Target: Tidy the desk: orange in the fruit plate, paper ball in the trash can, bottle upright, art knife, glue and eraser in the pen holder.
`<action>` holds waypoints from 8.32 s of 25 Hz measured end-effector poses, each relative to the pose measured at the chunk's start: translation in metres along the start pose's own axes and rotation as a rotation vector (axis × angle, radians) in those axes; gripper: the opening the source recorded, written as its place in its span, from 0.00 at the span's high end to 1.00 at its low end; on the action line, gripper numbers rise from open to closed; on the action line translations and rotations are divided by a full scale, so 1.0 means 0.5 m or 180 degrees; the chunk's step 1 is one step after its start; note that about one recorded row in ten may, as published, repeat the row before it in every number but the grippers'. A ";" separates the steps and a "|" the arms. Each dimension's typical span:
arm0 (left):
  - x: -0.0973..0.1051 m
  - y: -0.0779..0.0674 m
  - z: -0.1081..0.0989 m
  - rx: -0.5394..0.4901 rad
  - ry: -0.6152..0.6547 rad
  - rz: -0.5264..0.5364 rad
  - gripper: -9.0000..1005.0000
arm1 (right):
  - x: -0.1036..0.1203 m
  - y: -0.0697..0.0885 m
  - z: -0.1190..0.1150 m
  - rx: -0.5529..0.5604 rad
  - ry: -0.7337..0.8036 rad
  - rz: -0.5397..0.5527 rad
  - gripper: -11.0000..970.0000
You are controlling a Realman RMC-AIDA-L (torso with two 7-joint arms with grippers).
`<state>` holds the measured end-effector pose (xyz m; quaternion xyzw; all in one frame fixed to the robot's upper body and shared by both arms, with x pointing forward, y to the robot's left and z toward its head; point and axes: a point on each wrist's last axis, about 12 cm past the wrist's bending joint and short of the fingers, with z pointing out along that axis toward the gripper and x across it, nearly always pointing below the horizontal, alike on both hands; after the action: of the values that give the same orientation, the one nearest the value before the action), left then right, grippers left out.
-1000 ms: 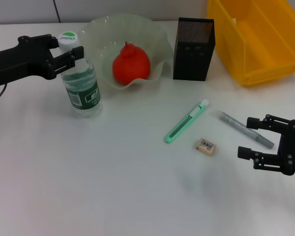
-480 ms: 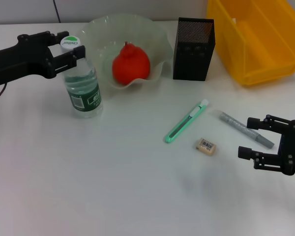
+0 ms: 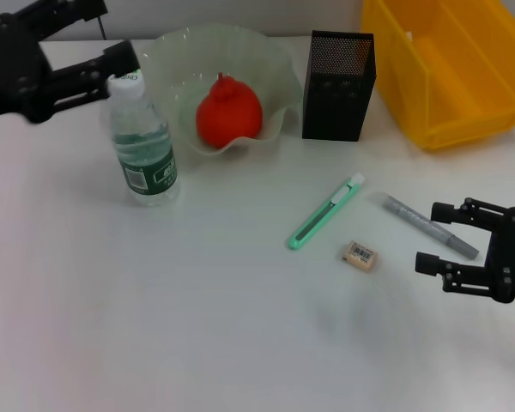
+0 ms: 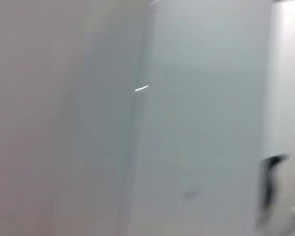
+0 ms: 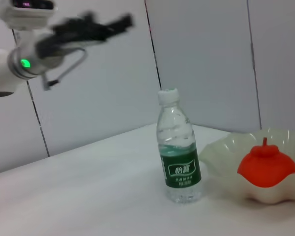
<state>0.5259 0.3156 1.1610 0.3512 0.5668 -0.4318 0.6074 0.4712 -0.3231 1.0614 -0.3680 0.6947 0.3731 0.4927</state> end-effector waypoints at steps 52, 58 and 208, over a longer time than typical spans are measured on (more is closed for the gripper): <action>0.276 -0.123 0.072 0.0368 0.0858 -0.0107 0.14 | -0.403 -0.100 0.372 0.0975 0.3347 0.1111 0.18; 0.272 -0.121 0.078 0.0412 0.0834 -0.0039 0.14 | -0.404 -0.095 0.423 0.1162 0.3240 0.1214 0.18; 0.289 -0.124 0.064 -0.0190 0.0586 -0.0117 0.14 | -0.253 -0.094 0.478 -0.1663 0.3479 -0.3798 0.68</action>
<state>0.4790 0.2443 1.0249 0.3607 0.6392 -0.3917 0.5549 0.6412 -0.1156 1.1189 -0.9031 0.4161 -0.0310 0.1013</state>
